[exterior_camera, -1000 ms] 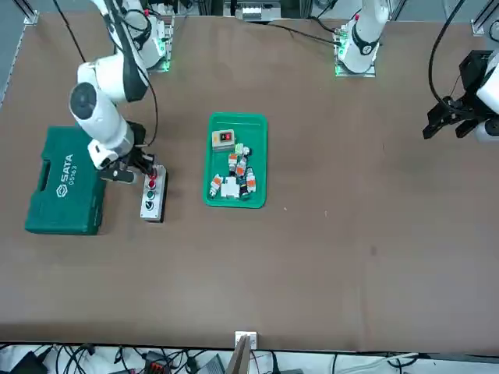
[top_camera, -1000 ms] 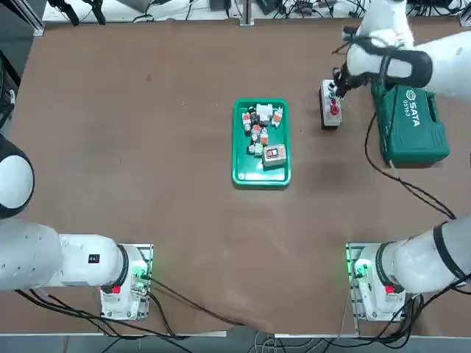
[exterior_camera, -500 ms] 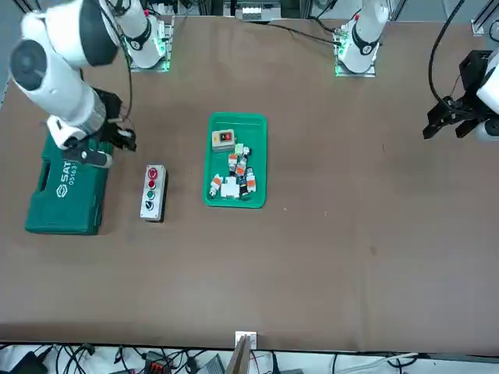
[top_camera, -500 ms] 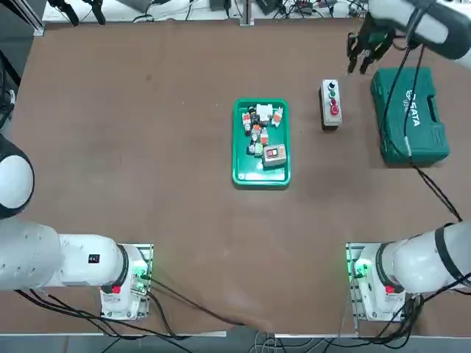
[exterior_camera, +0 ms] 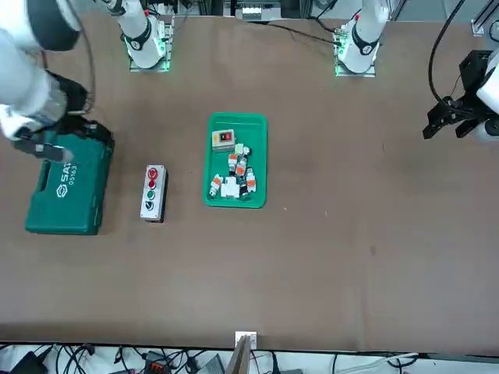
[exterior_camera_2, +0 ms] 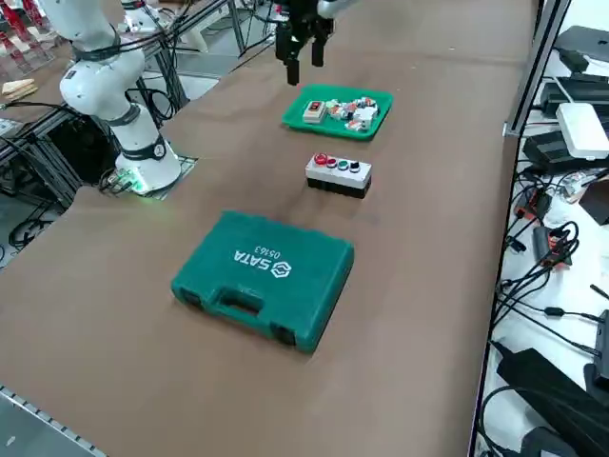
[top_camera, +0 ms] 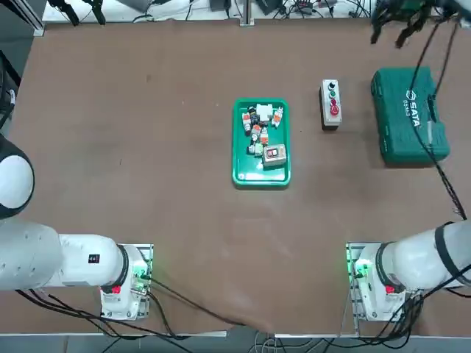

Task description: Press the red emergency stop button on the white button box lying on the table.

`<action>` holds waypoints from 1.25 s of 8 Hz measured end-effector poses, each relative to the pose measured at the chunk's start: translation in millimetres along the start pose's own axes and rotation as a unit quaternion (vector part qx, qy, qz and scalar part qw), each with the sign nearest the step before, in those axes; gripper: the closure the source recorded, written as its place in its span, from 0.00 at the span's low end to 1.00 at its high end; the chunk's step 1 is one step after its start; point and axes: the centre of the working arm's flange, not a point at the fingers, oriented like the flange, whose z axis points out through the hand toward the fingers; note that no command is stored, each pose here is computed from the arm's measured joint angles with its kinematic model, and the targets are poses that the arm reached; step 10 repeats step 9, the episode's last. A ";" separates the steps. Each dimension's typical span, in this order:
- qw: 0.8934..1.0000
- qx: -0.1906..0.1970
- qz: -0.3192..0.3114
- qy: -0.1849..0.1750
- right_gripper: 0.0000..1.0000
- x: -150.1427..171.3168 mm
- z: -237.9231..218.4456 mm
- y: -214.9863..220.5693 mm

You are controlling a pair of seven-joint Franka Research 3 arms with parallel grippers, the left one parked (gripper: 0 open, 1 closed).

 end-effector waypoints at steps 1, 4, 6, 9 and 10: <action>1.000 0.001 -0.023 -0.005 0.00 -2.0 -27.7 21.7; 0.998 0.004 -0.066 -0.001 0.00 -8.1 -67.5 47.6; 0.997 0.005 -0.073 -0.004 0.00 -8.9 -57.7 52.9; 0.996 0.002 -0.090 -0.001 0.00 -29.1 -55.1 46.6; 0.996 0.002 -0.090 -0.001 0.00 -29.1 -55.1 46.6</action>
